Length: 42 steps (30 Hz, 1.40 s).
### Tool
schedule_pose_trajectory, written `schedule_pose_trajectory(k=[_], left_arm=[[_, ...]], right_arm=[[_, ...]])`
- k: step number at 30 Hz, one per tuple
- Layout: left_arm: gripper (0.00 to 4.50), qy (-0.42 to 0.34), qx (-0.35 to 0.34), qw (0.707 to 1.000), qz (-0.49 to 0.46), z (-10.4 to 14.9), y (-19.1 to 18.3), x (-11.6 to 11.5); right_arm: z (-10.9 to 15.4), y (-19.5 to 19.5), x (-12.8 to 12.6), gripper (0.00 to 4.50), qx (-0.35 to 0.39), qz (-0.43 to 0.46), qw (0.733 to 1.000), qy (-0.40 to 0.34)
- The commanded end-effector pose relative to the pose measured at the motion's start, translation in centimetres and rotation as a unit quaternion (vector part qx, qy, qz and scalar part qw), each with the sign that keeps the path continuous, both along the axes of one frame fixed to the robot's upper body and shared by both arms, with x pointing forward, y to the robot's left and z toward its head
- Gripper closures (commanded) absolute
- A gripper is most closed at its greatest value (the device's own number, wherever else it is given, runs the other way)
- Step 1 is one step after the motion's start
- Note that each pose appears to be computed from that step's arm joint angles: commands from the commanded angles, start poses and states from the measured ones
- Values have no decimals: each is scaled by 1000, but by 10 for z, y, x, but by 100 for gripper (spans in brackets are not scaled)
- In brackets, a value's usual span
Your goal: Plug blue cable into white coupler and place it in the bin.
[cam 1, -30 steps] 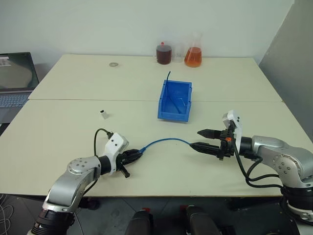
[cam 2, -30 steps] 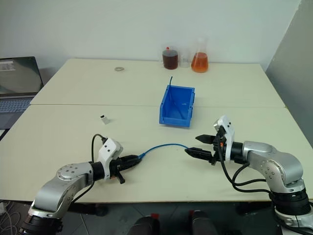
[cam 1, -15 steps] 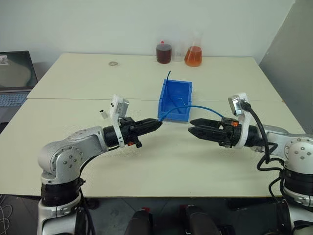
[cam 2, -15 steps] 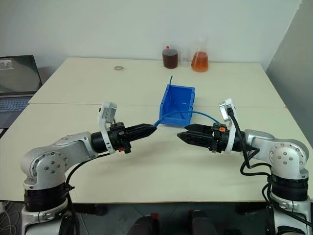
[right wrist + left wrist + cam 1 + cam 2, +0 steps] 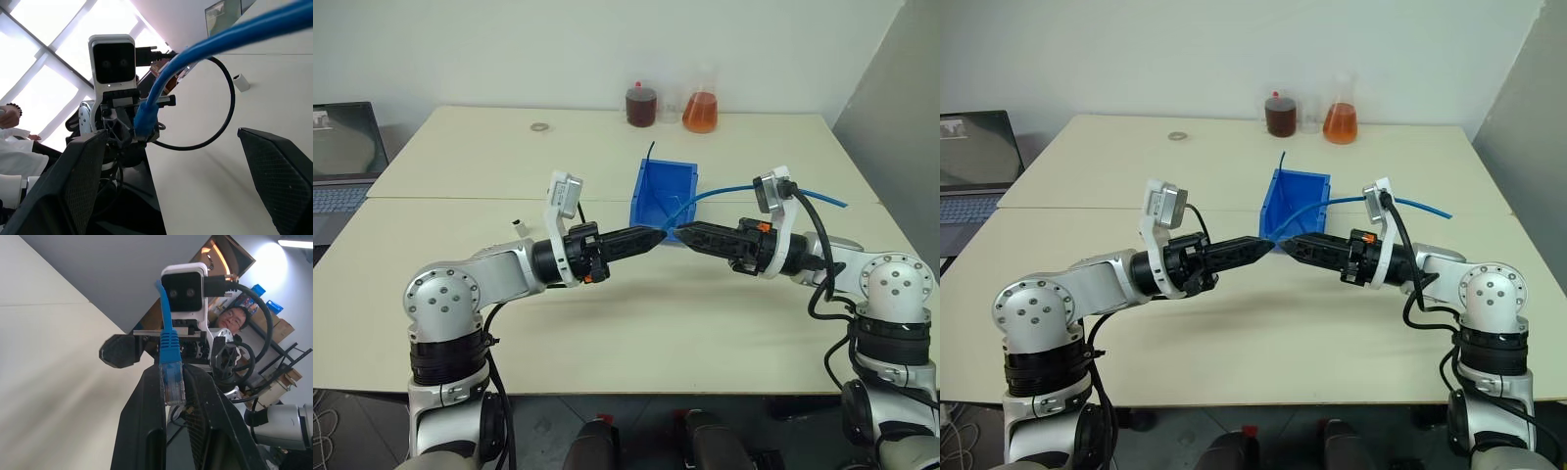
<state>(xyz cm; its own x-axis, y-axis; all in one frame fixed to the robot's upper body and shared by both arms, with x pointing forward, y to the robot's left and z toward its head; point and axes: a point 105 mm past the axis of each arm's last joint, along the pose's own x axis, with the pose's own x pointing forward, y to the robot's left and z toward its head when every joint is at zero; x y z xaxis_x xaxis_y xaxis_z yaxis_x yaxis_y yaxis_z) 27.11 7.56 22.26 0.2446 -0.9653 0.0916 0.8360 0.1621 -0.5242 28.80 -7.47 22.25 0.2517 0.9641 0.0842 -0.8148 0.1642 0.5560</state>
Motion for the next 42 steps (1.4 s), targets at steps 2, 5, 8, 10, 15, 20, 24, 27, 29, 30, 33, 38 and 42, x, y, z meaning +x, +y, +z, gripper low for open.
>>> schedule_pose_trajectory(k=[2, 5, 8, 10, 15, 20, 24, 27, 29, 30, 33, 38, 42], left_arm=[[425, -9, -11, 1000, -17, 5, -6, -7], [425, -10, -15, 1000, -15, 6, -6, -6], [425, -9, -19, 1000, -11, 7, -6, -4], [425, -10, -20, 1000, -8, 8, -5, -3], [425, -12, -23, 1000, -1, 9, -5, -1], [425, -14, -24, 1000, -1, 10, -6, -2], [425, -13, -21, 1000, -1, 8, -5, -3], [425, -18, -15, 1000, 0, 7, -5, -4], [425, -21, -11, 1000, 0, 6, -4, -5], [390, -21, -9, 1000, -1, 5, -4, -6], [329, -19, -12, 1000, -6, 4, 0, -9], [230, -22, -2, 1000, 4, 2, 8, -14], [150, -31, 28, 998, 38, -5, 19, -14]], right_arm=[[19, 5, -8, 0, 26, 22, 999, -20], [22, 6, -10, 50, 35, 30, 999, -16], [22, 6, -12, 130, 34, 37, 999, -14], [21, 6, -12, 180, 32, 38, 999, -13], [20, 6, -14, 295, 25, 44, 999, -12], [20, 7, -11, 418, 29, 42, 999, -9], [21, 6, -9, 436, 30, 38, 999, -8], [20, 5, -9, 436, 30, 38, 999, -6], [19, 5, -9, 436, 27, 38, 999, -7], [19, 5, -9, 436, 25, 38, 999, -7], [19, 5, -6, 436, 21, 32, 999, -8], [15, 5, 0, 436, 14, 16, 1000, -12], [6, 6, 1, 436, 1, 10, 1000, -13]])
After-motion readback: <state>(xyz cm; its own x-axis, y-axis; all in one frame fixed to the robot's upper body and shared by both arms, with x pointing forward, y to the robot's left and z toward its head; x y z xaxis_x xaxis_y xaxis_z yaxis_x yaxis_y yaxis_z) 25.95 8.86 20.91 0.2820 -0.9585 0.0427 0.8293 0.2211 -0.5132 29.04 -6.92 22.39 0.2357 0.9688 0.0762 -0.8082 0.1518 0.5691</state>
